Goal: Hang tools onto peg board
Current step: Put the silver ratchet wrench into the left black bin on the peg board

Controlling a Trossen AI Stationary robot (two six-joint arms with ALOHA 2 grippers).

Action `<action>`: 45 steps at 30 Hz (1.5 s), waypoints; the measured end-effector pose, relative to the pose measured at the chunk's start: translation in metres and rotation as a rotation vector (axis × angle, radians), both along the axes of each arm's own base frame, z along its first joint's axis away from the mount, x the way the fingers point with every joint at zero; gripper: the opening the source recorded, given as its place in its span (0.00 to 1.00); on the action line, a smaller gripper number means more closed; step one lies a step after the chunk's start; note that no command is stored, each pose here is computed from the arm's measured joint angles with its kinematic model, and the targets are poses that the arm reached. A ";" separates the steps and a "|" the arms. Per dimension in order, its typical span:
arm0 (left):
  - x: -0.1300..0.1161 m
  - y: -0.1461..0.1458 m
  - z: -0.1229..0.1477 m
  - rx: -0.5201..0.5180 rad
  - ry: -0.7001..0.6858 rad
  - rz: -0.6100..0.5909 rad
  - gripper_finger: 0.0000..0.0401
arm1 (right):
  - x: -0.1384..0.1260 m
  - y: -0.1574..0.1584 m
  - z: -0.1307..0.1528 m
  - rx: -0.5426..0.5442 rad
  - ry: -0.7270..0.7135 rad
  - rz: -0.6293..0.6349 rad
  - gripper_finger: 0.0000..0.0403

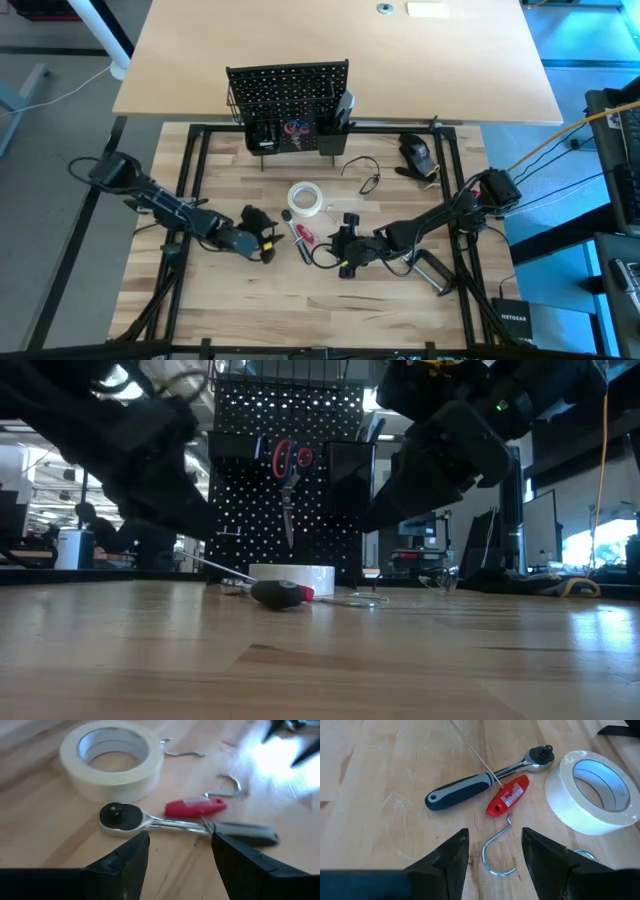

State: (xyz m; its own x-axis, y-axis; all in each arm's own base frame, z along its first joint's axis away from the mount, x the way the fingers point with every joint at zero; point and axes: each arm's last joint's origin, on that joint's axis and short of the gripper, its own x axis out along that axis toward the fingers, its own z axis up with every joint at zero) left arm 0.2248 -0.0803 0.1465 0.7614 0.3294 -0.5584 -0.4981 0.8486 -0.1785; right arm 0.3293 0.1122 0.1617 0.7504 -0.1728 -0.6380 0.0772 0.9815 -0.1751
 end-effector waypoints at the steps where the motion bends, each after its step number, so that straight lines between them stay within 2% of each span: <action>1: 0.002 0.003 -0.001 -0.026 -0.006 0.028 0.51 | 0.000 0.000 0.000 0.000 0.000 0.000 0.45; 8: 0.007 0.023 -0.011 -0.134 0.016 0.170 0.51 | 0.000 0.000 0.000 -0.001 0.000 0.000 0.45; 16: 0.018 0.038 -0.029 -0.102 0.051 0.210 0.51 | 0.000 0.000 0.000 -0.001 0.001 0.000 0.45; 23: 0.022 0.048 -0.040 -0.116 0.073 0.268 0.51 | 0.000 0.000 0.000 -0.001 0.001 0.000 0.45; 33: 0.024 0.064 -0.041 -0.075 0.106 0.277 0.51 | 0.000 0.000 0.000 -0.001 0.001 0.000 0.45; 37: 0.026 0.058 -0.038 -0.134 0.085 0.208 0.51 | 0.000 0.000 0.000 -0.002 0.001 0.000 0.45; 45: 0.038 0.043 -0.025 -0.146 0.012 0.159 0.51 | 0.000 0.000 0.000 0.004 0.005 0.007 0.45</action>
State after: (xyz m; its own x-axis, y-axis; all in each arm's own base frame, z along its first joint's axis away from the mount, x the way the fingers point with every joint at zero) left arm 0.2624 -0.0377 0.1216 0.6994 0.3596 -0.6177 -0.6262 0.7249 -0.2870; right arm 0.3291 0.1124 0.1614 0.7485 -0.1647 -0.6424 0.0694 0.9828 -0.1711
